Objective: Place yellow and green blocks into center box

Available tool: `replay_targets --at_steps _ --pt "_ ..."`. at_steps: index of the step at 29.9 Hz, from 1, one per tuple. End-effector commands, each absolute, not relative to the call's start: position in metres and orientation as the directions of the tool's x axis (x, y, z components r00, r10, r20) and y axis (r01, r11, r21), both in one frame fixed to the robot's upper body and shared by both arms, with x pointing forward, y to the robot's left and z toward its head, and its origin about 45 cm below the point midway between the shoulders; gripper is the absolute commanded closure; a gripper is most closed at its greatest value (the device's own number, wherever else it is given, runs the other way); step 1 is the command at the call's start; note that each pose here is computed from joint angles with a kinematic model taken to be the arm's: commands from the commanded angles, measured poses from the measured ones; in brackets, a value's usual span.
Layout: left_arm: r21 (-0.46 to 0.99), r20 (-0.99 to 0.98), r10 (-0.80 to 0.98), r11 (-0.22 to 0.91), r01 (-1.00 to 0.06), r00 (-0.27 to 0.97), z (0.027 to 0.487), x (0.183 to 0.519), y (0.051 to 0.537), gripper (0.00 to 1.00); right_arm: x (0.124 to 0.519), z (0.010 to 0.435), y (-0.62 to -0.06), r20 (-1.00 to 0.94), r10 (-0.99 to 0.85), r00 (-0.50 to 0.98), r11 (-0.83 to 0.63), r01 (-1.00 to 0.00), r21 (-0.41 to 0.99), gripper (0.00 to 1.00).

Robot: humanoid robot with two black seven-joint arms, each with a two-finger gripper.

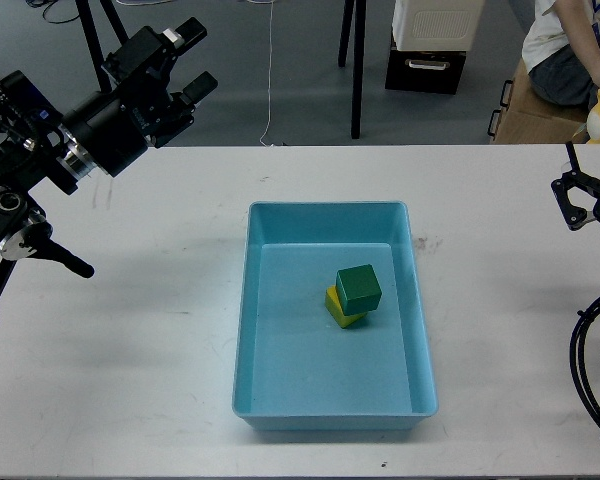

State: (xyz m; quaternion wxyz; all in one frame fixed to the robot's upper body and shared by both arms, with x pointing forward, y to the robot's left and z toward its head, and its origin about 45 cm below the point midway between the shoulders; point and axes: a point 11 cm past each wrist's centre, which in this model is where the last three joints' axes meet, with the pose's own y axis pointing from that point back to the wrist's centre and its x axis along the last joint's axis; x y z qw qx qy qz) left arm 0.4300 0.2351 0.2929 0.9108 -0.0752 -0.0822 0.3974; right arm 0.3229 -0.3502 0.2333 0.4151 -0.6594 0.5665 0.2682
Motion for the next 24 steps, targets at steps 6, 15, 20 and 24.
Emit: replay_targets --at_steps 6,15,20,24 --pt "-0.173 -0.583 0.647 0.491 -0.854 0.491 0.259 0.421 0.261 0.00 0.320 0.221 -0.331 -0.865 -0.455 0.210 -0.001 -0.972 -0.236 0.01" --pt "-0.158 -0.907 0.332 0.303 -0.940 0.259 0.229 0.379 0.275 0.00 0.305 0.202 -0.316 -0.941 -0.296 0.166 0.024 -0.983 -0.181 0.01" --pt "-0.110 -0.945 0.272 0.254 -0.961 0.180 0.201 0.340 0.280 0.00 0.291 0.185 -0.316 -0.971 -0.211 0.114 0.052 -0.990 -0.127 0.01" --pt "-0.097 -0.972 0.193 0.195 -0.976 0.135 0.188 0.323 0.278 0.00 0.278 0.174 -0.317 -0.991 -0.112 0.078 0.088 -0.992 -0.088 0.01"
